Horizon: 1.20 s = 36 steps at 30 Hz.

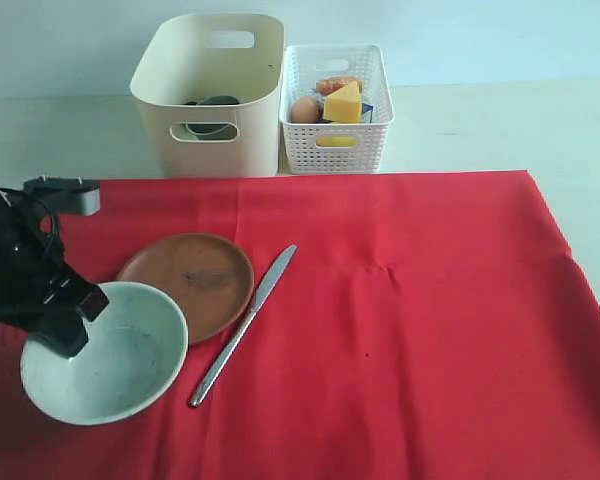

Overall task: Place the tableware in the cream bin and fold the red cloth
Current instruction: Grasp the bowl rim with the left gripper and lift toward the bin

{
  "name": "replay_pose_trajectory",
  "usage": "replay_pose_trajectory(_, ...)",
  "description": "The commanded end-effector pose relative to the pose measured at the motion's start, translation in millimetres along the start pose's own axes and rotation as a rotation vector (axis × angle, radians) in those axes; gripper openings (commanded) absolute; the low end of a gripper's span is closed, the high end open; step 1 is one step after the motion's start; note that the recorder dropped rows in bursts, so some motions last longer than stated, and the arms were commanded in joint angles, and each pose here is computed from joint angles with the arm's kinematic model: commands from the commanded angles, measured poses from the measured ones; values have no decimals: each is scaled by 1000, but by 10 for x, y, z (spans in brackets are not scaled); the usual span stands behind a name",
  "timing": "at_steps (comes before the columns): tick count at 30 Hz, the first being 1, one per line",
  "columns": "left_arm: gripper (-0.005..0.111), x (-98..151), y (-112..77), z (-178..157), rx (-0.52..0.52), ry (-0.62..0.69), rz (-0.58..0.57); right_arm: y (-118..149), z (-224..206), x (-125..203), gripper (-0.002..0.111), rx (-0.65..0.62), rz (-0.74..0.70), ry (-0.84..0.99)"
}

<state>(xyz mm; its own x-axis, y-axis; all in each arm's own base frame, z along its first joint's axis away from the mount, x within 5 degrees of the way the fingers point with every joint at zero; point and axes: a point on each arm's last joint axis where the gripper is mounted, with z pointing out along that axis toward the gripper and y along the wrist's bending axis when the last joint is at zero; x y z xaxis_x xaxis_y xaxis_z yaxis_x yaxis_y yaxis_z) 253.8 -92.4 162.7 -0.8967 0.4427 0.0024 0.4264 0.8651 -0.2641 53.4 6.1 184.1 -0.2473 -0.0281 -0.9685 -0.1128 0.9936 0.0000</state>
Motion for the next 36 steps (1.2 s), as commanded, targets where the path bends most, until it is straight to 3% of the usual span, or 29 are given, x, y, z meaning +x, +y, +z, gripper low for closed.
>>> replay_pose_trajectory(1,0,-40,-74,-299,-16,-102,26,-3,2,4,0,5,1,-12)
replay_pose_trajectory(12,0,-269,-203,-1042,-116,-485,91,-3,2,4,0,5,1,-12)
replay_pose_trajectory(27,0,-684,-94,-1586,-313,-1147,31,-3,2,4,0,5,1,-12)
replay_pose_trajectory(31,0,-887,-69,-1659,-317,-1175,35,-3,2,4,0,5,1,-12)
replay_pose_trajectory(36,0,-1241,-19,-1619,-284,-1110,48,-3,2,4,0,5,1,-12)
